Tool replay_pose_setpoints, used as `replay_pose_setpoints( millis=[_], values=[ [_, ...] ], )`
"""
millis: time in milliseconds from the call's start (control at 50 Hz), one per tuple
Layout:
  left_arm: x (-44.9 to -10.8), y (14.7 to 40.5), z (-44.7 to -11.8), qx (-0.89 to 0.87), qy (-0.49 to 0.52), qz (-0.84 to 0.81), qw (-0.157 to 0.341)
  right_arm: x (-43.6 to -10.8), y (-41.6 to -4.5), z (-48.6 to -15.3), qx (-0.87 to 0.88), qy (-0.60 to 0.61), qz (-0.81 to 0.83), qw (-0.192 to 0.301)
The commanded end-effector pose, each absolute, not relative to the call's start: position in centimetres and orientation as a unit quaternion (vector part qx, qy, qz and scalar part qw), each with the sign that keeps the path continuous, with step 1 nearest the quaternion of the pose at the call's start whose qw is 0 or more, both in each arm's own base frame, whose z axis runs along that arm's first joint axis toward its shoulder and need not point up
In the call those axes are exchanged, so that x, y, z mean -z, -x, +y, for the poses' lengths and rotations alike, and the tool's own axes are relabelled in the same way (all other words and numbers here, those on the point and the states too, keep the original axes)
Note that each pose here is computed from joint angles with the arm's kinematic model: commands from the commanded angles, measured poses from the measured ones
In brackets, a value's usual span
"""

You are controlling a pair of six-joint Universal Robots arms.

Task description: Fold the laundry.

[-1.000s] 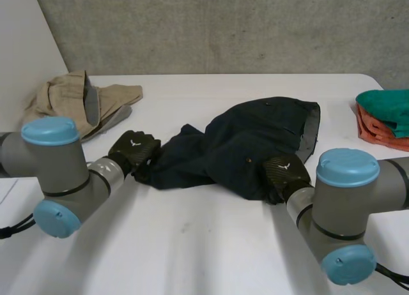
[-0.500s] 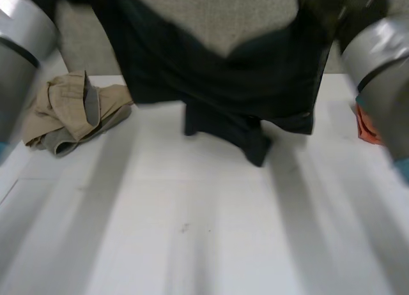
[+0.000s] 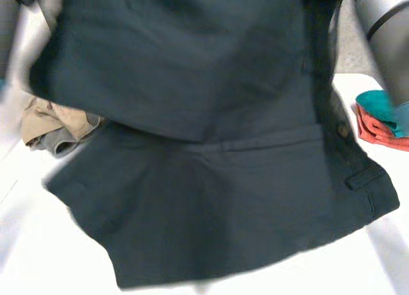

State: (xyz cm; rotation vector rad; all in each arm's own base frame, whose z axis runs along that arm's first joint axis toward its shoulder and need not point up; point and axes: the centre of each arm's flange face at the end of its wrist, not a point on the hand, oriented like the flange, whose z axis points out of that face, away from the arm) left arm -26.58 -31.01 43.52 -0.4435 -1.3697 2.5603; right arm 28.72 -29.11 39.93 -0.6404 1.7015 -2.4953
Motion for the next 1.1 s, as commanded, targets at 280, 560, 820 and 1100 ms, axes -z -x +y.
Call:
replay_pose_setpoints(
  millis=[280, 560, 820, 1100],
  values=[
    [-24.9, 33.0, -44.7, -0.841, 0.225, -0.492, 0.014, -20.5, -32.1, -41.6, 0.796, 0.154, 0.586, 0.015],
    [-29.8, 32.9, -40.5, -0.843, 0.199, -0.496, 0.062, -29.5, -30.8, -38.6, 0.807, 0.201, 0.555, 0.01],
    [-29.0, 28.0, -26.1, -0.715, 0.265, -0.644, 0.065, -29.2, -24.2, -29.7, 0.656, 0.394, 0.643, -0.015],
    [-17.3, 23.9, -13.9, -0.488, 0.36, -0.792, 0.078, -18.6, -19.4, -24.3, 0.504, 0.468, 0.725, 0.022]
  ],
)
